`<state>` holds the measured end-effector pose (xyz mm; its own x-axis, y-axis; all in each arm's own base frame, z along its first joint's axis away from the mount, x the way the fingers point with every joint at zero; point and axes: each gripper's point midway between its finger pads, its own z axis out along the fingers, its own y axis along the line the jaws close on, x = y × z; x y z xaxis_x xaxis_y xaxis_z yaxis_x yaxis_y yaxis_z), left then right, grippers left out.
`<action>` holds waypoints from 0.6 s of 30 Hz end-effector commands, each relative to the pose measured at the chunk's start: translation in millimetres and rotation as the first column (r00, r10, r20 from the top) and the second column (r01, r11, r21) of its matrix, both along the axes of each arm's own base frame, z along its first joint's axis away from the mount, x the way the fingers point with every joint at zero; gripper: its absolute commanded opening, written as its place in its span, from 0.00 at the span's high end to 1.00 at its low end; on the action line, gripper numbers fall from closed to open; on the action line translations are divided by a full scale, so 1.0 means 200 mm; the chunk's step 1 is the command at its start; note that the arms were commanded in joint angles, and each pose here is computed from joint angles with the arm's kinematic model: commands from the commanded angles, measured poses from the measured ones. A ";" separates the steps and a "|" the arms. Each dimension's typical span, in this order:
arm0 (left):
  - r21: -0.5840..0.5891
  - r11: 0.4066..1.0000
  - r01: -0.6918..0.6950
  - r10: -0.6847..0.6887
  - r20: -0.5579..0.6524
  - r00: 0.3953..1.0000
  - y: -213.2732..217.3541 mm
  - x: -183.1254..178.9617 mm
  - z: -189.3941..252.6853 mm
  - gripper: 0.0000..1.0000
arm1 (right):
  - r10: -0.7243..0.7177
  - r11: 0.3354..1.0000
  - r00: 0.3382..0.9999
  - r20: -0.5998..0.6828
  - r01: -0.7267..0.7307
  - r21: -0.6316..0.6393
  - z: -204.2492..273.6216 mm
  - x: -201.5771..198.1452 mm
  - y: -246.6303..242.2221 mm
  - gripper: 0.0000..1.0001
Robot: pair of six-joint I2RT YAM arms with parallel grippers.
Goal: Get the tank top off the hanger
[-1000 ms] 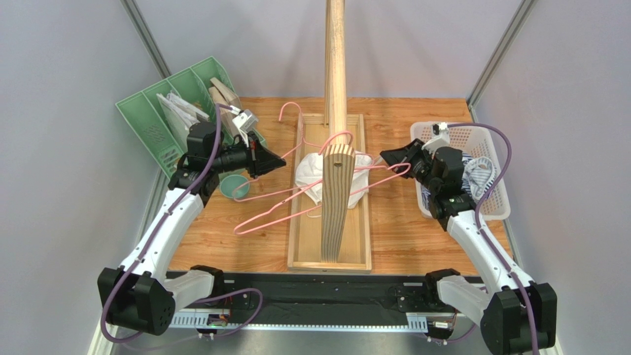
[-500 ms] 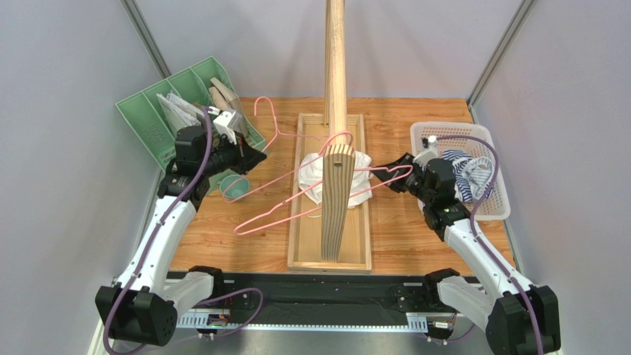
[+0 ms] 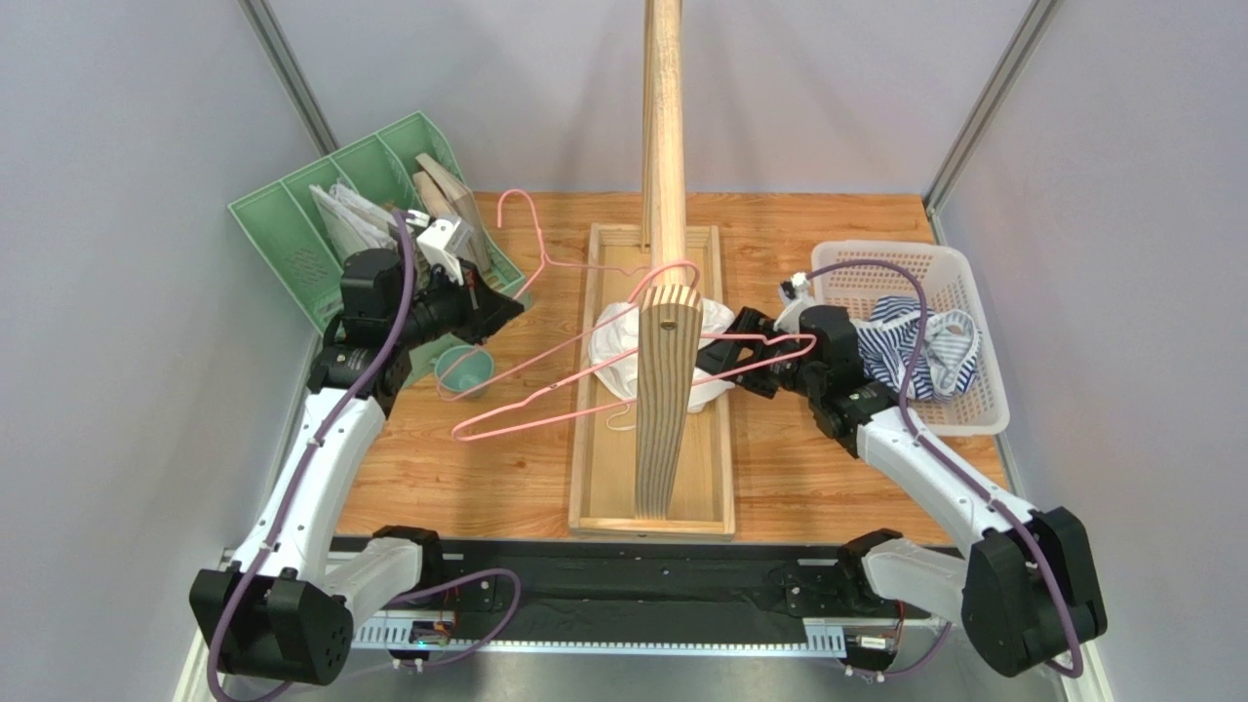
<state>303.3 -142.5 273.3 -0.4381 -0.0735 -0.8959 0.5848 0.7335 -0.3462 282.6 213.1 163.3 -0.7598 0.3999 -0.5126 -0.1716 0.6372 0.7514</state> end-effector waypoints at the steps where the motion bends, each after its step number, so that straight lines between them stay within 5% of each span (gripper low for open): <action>1: -0.041 0.994 0.099 -0.095 0.085 0.992 -0.07 0.00 0.15 1.00 | -0.146 0.981 0.988 0.055 0.152 -0.120 0.10 0.06 -0.21 0.18; 6: -0.046 0.968 0.247 -0.240 0.128 0.962 -0.20 -0.02 0.31 1.00 | -0.324 0.922 0.943 0.081 0.333 -0.195 0.16 0.05 -0.43 0.16; 8: 0.010 0.930 0.366 -0.365 0.117 0.924 -0.27 -0.07 0.30 1.00 | -0.326 0.918 0.939 0.112 0.342 -0.199 0.19 0.04 -0.47 0.16; 12: 0.098 0.915 0.391 -0.402 0.153 0.903 -0.27 0.03 0.51 1.00 | -0.310 0.923 0.940 0.139 0.333 -0.194 0.24 0.00 -0.48 0.16; 18: 0.100 0.852 0.513 -0.523 0.136 0.842 -0.34 0.11 0.63 1.00 | -0.300 0.920 0.941 0.160 0.329 -0.214 0.26 -0.07 -0.52 0.16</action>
